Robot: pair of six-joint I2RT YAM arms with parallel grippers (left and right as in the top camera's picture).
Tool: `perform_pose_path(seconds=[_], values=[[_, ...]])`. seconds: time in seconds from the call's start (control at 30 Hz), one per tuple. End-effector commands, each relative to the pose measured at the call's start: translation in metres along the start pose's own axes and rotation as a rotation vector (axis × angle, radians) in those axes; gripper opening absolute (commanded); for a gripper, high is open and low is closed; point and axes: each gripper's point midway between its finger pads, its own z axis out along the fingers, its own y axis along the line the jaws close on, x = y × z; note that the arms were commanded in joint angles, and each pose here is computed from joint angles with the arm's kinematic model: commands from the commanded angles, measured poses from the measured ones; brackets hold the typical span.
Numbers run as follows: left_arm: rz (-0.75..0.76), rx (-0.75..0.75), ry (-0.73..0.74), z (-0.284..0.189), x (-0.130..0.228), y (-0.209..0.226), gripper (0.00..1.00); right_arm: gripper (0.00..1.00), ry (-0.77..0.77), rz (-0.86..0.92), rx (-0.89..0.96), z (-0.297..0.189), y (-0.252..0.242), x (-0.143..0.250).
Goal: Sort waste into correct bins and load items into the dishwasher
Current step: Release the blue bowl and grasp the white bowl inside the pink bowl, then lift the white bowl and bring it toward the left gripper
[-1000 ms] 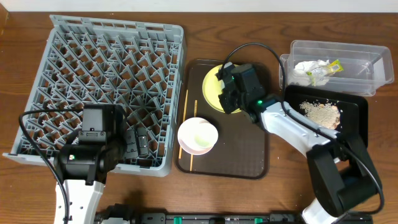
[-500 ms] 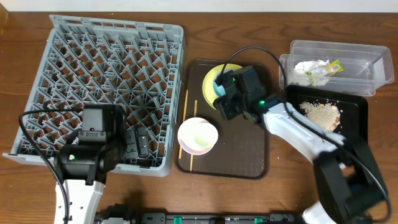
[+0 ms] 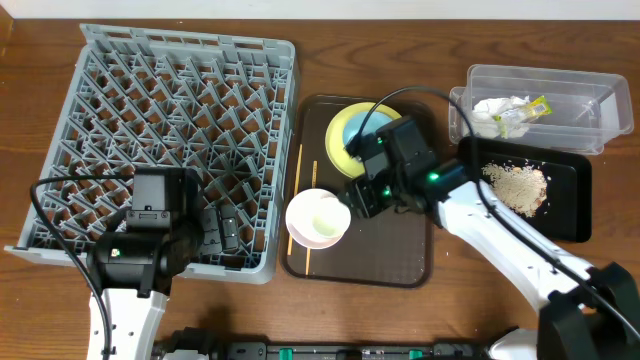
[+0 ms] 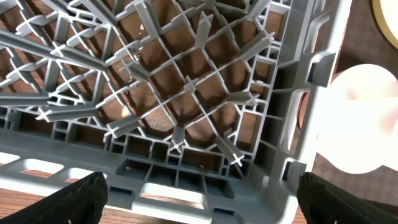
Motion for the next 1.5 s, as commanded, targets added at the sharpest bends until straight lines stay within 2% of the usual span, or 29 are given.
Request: perform_pose_path(seconds=[0.0, 0.03, 0.23, 0.43, 0.77, 1.47], values=[[-0.004, -0.007, -0.017, -0.005, -0.005, 0.001, 0.98, 0.46, 0.061, 0.029, -0.005, 0.015, 0.005, 0.015], [-0.004, -0.007, -0.017, -0.005, -0.005, 0.001, 0.98, 0.41, 0.068, 0.023, -0.007, 0.017, 0.008, 0.017], [-0.005, -0.007, -0.013, -0.005, -0.004, 0.001, 0.98, 0.39, 0.093, 0.049, 0.060, 0.019, 0.002, 0.025], [-0.005, -0.007, -0.013, -0.005, -0.004, 0.001, 0.98, 0.30, 0.105, 0.046, 0.062, 0.020, 0.005, 0.028], [-0.005, -0.007, -0.013, -0.005, -0.004, 0.001, 0.98, 0.31, 0.125, 0.050, 0.080, 0.024, 0.009, 0.038], [-0.005, -0.008, -0.011, -0.005, -0.003, 0.002, 0.98, 0.21, 0.127, 0.063, 0.091, 0.031, 0.014, 0.045]])
